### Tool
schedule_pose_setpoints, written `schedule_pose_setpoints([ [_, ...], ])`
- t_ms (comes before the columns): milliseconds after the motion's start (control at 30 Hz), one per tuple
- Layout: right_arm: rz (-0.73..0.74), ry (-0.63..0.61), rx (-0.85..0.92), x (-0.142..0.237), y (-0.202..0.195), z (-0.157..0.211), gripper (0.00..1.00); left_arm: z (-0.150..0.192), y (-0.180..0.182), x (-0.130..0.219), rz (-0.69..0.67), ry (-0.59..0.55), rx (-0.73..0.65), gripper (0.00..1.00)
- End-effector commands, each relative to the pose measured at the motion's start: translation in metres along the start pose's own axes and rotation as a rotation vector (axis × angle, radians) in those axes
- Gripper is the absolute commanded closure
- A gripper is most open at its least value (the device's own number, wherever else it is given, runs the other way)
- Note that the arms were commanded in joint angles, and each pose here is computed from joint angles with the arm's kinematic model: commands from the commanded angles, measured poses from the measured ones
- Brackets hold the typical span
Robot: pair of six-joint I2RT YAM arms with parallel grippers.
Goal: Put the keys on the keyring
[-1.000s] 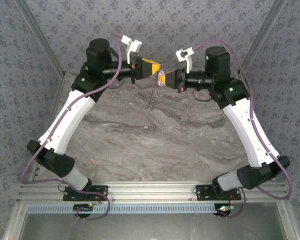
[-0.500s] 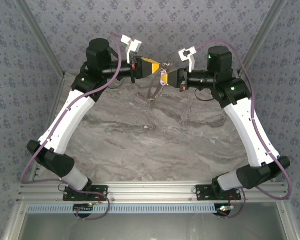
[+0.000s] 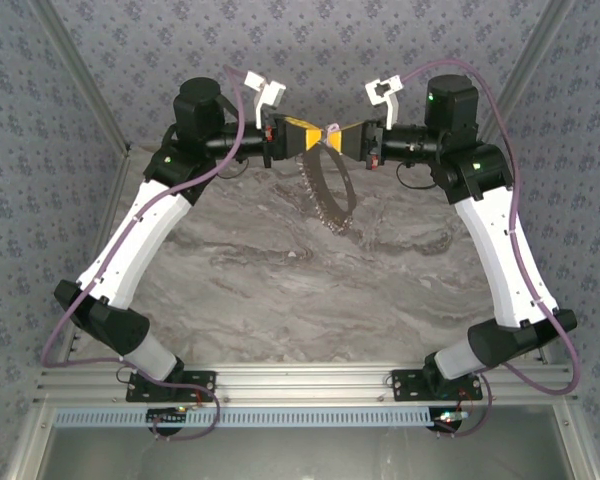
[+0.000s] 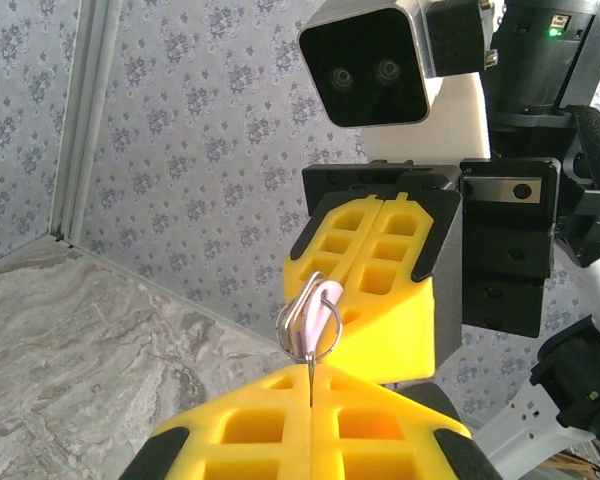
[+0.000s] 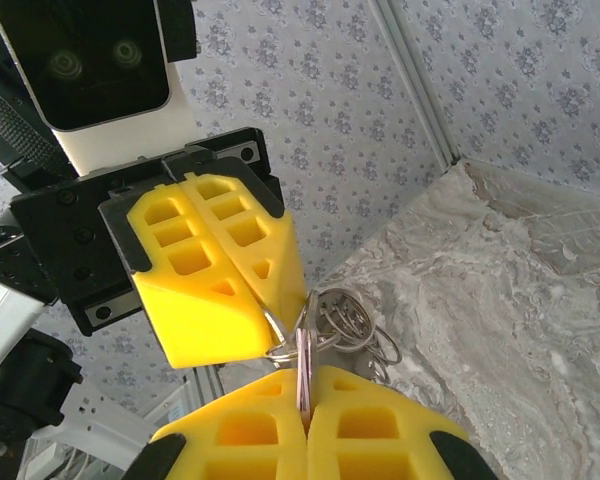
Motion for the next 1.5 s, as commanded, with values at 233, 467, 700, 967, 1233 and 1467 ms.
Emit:
schedule_pose_setpoints([
  [233,0.027,-0.009,0.018,0.003,0.003,-0.002,1.00,-0.004,-0.007,0.003,0.019,-0.010,-0.035,0.95],
  [467,0.088,0.031,-0.049,-0.004,-0.017,0.010,1.00,0.005,0.000,0.012,-0.073,-0.017,-0.018,0.53],
  [700,0.142,0.131,-0.151,-0.024,-0.058,0.046,1.00,0.013,0.011,0.032,-0.215,-0.046,0.023,0.40],
  [967,0.169,0.180,-0.248,-0.063,-0.115,0.076,1.00,0.030,0.029,0.064,-0.456,-0.095,0.111,0.37],
  [1233,0.170,0.192,-0.293,-0.108,-0.171,0.073,1.00,0.047,0.042,0.089,-0.555,-0.119,0.195,0.37],
  [1467,0.178,0.204,-0.309,-0.130,-0.196,0.070,1.00,0.055,0.048,0.096,-0.590,-0.117,0.216,0.37],
])
Point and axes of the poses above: each hand's point on the last joint's axis, 136 mm out from that joint toward the fingers, its own x axis back along the fingers, its own y axis along the line the jaws close on, z = x × y, the point moved 9 cm from there along x, back along the fingers, and after that the axes turned 6 degrees about -x, right-handed, at the moved point
